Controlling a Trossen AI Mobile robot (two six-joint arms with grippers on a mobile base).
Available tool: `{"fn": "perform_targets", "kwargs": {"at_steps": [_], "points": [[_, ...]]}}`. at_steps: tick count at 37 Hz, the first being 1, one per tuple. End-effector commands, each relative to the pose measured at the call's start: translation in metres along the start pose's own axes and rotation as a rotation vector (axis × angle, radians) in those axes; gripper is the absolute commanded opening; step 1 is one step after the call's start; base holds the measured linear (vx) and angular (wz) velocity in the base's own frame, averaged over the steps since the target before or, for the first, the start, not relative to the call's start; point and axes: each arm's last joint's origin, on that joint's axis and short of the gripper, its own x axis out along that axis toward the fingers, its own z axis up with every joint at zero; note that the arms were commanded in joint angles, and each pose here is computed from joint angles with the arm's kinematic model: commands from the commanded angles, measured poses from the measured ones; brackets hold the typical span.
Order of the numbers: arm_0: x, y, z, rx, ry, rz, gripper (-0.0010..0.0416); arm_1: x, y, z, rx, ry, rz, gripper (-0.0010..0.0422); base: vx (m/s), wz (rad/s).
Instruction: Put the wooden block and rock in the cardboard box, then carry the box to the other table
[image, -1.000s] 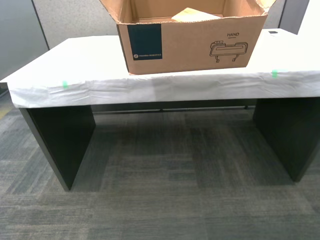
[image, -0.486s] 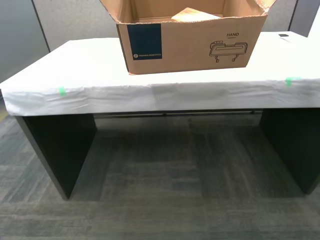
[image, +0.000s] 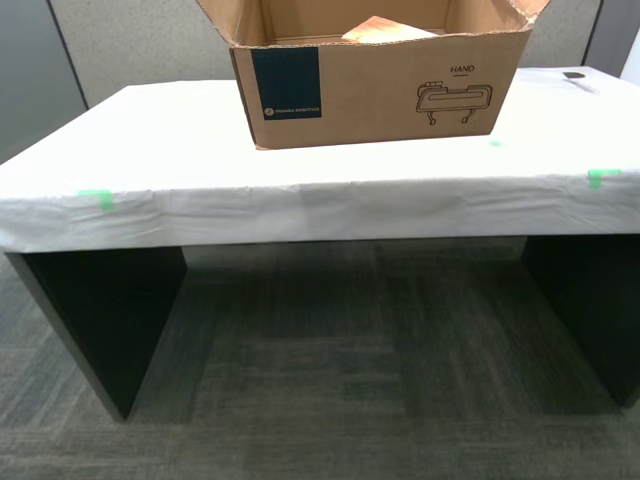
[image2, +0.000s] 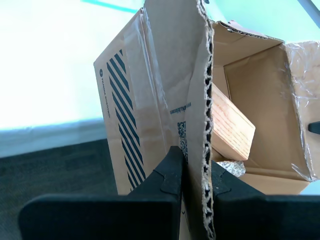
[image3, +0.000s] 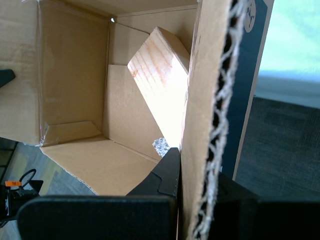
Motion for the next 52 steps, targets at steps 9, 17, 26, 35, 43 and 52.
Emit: {"fn": "perform_targets", "kwargs": {"at_steps": [9,17,26,35,43,52], "points": [[-0.001,0.002,0.005,-0.024,-0.038,0.026,-0.0001,-0.001,0.0,0.002,0.024,-0.009,-0.009,-0.0001,0.143,-0.019],[-0.001,0.003,0.006,-0.008,-0.056,0.031,-0.0001,-0.001,0.001,0.002,0.068,-0.022,0.015,-0.0001,0.151,-0.015],[-0.001,0.003,0.006,0.006,-0.055,0.032,-0.0001,-0.001,0.002,0.003,0.068,-0.024,0.018,-0.0001,0.17,-0.01],[0.001,0.002,0.008,0.002,-0.066,0.016,-0.0001,-0.001,0.003,0.004,0.09,-0.048,0.059,-0.0001,0.166,-0.008],[0.014,-0.006,0.01,0.029,-0.031,-0.007,-0.0001,0.0,0.004,0.005,0.095,-0.065,0.082,-0.0001,0.154,-0.001],[0.025,-0.012,0.014,0.029,-0.024,-0.009,-0.0001,0.034,0.017,0.001,0.095,-0.003,0.117,-0.0001,0.149,-0.001]]}}
